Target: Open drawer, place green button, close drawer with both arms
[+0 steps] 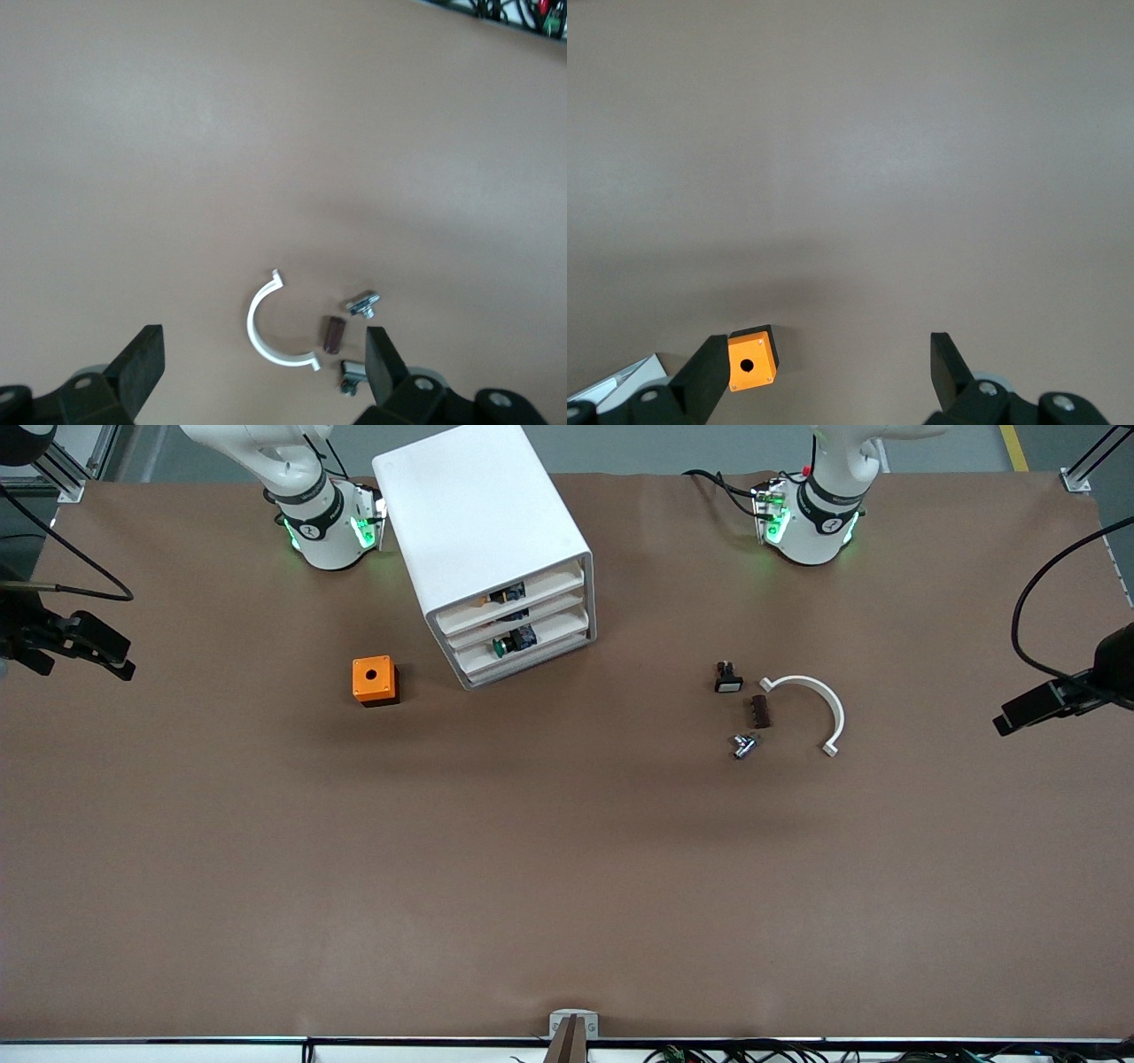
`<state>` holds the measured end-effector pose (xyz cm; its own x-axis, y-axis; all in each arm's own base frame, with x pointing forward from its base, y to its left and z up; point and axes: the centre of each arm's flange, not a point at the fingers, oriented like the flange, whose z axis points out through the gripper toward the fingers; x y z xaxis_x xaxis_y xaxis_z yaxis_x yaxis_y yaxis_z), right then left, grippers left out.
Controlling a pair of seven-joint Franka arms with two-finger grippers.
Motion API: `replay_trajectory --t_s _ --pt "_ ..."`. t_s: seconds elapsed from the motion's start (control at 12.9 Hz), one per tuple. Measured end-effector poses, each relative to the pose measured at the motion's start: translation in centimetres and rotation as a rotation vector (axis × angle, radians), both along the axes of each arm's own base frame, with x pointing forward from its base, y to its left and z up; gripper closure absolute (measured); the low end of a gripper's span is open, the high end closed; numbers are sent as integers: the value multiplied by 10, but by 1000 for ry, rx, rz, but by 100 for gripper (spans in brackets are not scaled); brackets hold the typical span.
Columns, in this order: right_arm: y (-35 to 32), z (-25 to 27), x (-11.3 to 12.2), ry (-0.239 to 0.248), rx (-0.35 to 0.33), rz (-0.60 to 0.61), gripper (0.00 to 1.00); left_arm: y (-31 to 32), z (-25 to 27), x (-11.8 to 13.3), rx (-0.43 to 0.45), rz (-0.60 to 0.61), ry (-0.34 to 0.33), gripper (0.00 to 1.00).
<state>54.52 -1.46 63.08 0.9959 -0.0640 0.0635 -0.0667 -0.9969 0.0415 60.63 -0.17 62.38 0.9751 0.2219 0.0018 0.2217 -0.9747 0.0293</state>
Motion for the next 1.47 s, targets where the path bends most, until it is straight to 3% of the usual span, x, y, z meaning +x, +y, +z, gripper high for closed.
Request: replay_trajectory --t_s 0.54,1.47 --pt "0 0 0 0 0 -1 0 -14 6 -59 12 -103 -5 0" --pt "-5 0 0 1 0 -9 0 -36 8 -74 16 -167 45 0"
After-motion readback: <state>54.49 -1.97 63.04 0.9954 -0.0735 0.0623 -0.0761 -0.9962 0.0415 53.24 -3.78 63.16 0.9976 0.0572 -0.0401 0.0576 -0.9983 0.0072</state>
